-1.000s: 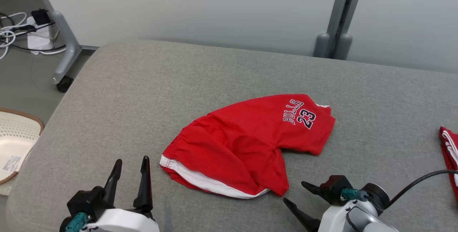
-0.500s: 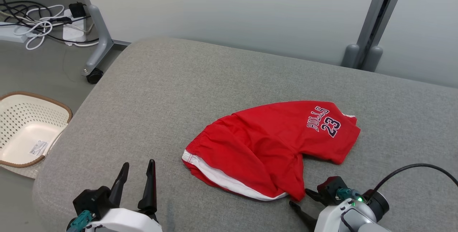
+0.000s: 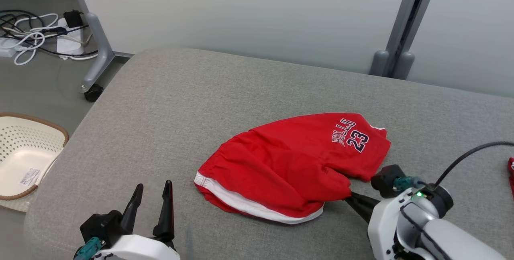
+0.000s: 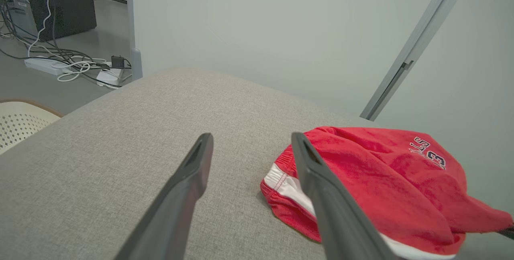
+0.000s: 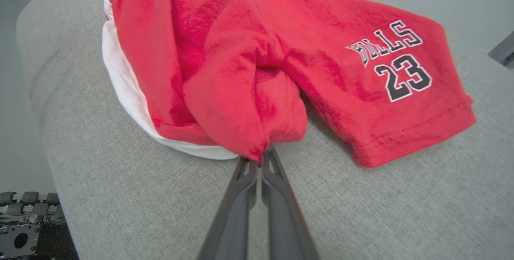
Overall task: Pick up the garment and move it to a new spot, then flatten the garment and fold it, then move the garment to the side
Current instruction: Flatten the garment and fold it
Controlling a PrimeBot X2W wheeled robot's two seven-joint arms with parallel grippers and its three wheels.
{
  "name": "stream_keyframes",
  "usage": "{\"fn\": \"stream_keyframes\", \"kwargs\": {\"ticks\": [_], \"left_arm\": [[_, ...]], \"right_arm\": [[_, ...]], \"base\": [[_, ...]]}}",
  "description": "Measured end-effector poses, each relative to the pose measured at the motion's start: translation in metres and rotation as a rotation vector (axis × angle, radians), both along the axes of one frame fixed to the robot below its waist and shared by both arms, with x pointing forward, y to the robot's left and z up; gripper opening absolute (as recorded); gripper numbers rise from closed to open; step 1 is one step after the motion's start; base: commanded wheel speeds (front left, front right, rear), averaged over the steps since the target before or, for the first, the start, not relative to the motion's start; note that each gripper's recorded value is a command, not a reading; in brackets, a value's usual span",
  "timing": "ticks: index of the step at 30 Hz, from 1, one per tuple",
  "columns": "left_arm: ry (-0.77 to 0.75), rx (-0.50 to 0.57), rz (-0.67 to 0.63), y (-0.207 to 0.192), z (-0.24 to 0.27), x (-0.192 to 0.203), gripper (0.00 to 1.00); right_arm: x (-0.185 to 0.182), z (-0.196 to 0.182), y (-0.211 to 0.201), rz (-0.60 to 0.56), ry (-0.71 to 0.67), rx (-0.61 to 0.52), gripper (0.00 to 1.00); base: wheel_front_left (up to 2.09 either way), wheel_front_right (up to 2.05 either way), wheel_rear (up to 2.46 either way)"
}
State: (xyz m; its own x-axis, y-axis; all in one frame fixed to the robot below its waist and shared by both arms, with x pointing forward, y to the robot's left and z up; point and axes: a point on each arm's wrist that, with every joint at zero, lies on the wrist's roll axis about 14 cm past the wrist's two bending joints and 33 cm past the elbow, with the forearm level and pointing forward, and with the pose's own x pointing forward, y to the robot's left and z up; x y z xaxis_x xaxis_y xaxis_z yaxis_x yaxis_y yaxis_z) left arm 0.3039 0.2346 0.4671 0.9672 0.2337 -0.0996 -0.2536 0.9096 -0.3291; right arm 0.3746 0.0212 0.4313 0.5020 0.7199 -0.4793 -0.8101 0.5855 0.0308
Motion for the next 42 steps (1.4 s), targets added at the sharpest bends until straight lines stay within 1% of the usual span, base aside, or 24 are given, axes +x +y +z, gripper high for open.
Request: {"fn": "stream_keyframes", "kwargs": {"ticks": [5, 9, 14, 17, 20, 22, 26, 30, 31, 32, 34, 38, 42], "left_arm": [[0.004, -0.004, -0.038, -0.010, -0.002, 0.007, 1.00], [0.015, -0.007, -0.049, -0.013, -0.005, 0.009, 1.00], [0.030, -0.012, -0.056, -0.015, -0.010, 0.011, 1.00], [0.025, -0.019, -0.064, -0.018, -0.009, 0.019, 1.00], [0.033, -0.029, -0.063, -0.020, -0.013, 0.023, 1.00], [0.043, -0.038, -0.059, -0.020, -0.016, 0.026, 1.00], [0.073, -0.057, -0.037, -0.017, -0.027, 0.027, 1.00], [0.095, -0.069, -0.015, -0.012, -0.036, 0.029, 1.00], [0.103, -0.069, -0.008, -0.010, -0.038, 0.028, 1.00], [0.109, -0.068, -0.001, -0.008, -0.040, 0.028, 1.00], [0.127, -0.067, 0.014, -0.003, -0.045, 0.024, 1.00], [0.124, -0.057, 0.017, -0.001, -0.044, 0.023, 1.00], [0.104, -0.048, -0.006, -0.006, -0.039, 0.027, 1.00]], "right_arm": [[0.005, 0.021, -0.030, -0.036, 0.083, -0.035, 0.00], [-0.008, 0.032, -0.039, -0.018, 0.204, -0.041, 0.00], [-0.002, 0.038, -0.053, -0.032, 0.290, -0.077, 0.00], [0.016, 0.054, -0.039, -0.025, 0.307, -0.023, 0.00], [0.044, 0.057, -0.035, -0.044, 0.296, -0.048, 0.00], [0.057, 0.057, -0.021, -0.029, 0.303, -0.038, 0.00], [0.075, 0.040, 0.003, 0.000, 0.345, -0.065, 0.00], [0.088, 0.029, 0.038, 0.041, 0.360, -0.039, 0.00], [0.088, 0.027, 0.048, 0.053, 0.364, -0.022, 0.13], [0.087, 0.026, 0.058, 0.068, 0.370, -0.003, 0.38], [0.086, 0.026, 0.076, 0.090, 0.366, 0.043, 1.00], [0.084, 0.033, 0.088, 0.096, 0.333, 0.113, 1.00], [0.095, 0.059, 0.080, 0.055, 0.221, 0.213, 1.00]], "base": [[0.00, 0.00, 0.00], [0.00, 0.00, 0.00], [0.00, 0.00, 0.00], [0.00, 0.00, 0.00], [0.00, 0.00, 0.00], [0.00, 0.00, 0.00], [0.00, 0.00, 0.00], [0.00, 0.00, 0.00], [0.00, 0.00, 0.00], [0.00, 0.00, 0.00], [0.00, 0.00, 0.00], [0.00, 0.00, 0.00], [0.00, 0.00, 0.00]]}}
